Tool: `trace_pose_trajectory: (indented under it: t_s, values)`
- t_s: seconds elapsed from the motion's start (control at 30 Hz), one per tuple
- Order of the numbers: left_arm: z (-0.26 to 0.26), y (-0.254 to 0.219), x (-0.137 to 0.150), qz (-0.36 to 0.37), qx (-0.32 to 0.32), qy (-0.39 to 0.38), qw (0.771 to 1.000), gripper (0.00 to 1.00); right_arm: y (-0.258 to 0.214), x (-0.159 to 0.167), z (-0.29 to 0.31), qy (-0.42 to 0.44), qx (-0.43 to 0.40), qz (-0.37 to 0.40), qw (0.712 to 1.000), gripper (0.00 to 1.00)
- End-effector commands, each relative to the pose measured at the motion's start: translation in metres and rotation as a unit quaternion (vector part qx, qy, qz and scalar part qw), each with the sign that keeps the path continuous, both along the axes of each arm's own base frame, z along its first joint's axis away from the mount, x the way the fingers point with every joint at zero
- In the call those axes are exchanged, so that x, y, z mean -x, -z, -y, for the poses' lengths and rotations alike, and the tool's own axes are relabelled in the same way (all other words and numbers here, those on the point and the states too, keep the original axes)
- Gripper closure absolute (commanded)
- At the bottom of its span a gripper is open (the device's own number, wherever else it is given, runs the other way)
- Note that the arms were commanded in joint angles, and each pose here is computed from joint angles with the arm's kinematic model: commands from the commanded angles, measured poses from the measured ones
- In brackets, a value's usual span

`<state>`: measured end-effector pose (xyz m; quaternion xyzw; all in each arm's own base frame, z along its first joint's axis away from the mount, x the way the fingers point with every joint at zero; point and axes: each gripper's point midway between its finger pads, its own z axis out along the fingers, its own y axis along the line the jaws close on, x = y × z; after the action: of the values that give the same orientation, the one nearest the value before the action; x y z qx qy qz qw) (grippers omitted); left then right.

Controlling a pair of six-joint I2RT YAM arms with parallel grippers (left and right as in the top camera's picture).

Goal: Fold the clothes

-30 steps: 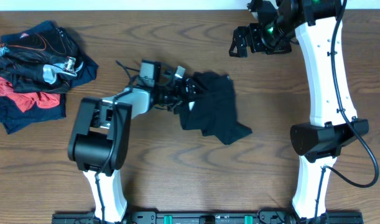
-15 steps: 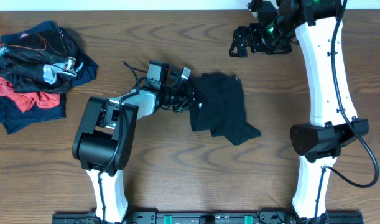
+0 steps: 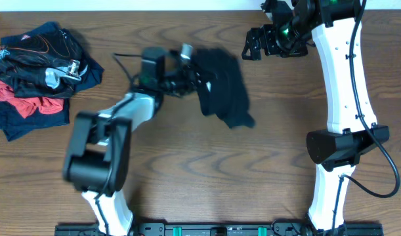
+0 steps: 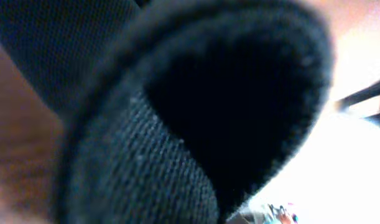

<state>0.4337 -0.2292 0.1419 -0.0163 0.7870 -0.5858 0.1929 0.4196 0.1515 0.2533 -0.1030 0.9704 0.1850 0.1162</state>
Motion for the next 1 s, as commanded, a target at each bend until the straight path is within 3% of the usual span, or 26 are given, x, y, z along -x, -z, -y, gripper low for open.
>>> trace_pose_trajectory:
  t_s: [0.0, 0.43, 0.63, 0.97]
  values:
    - [-0.039, -0.049, -0.017, 0.049, 0.010, -0.049, 0.998, 0.94, -0.013, 0.003, -0.002, -0.007, -0.003, 0.018, 1.000, 0.01]
    - [-0.222, -0.098, -0.041, 0.091, 0.000, -0.244, 0.966, 0.94, -0.005, 0.007, -0.008, -0.013, 0.000, 0.004, 1.000, 0.01]
    - [-0.314, -0.119, -0.025, 0.116, -0.006, -0.320, 0.940, 0.94, -0.001, 0.016, -0.026, -0.035, 0.002, -0.004, 0.999, 0.01]
    - [-0.450, -0.126, 0.021, 0.148, -0.059, -0.455, 0.876, 0.94, 0.017, 0.045, -0.069, -0.089, 0.012, -0.038, 0.995, 0.01]
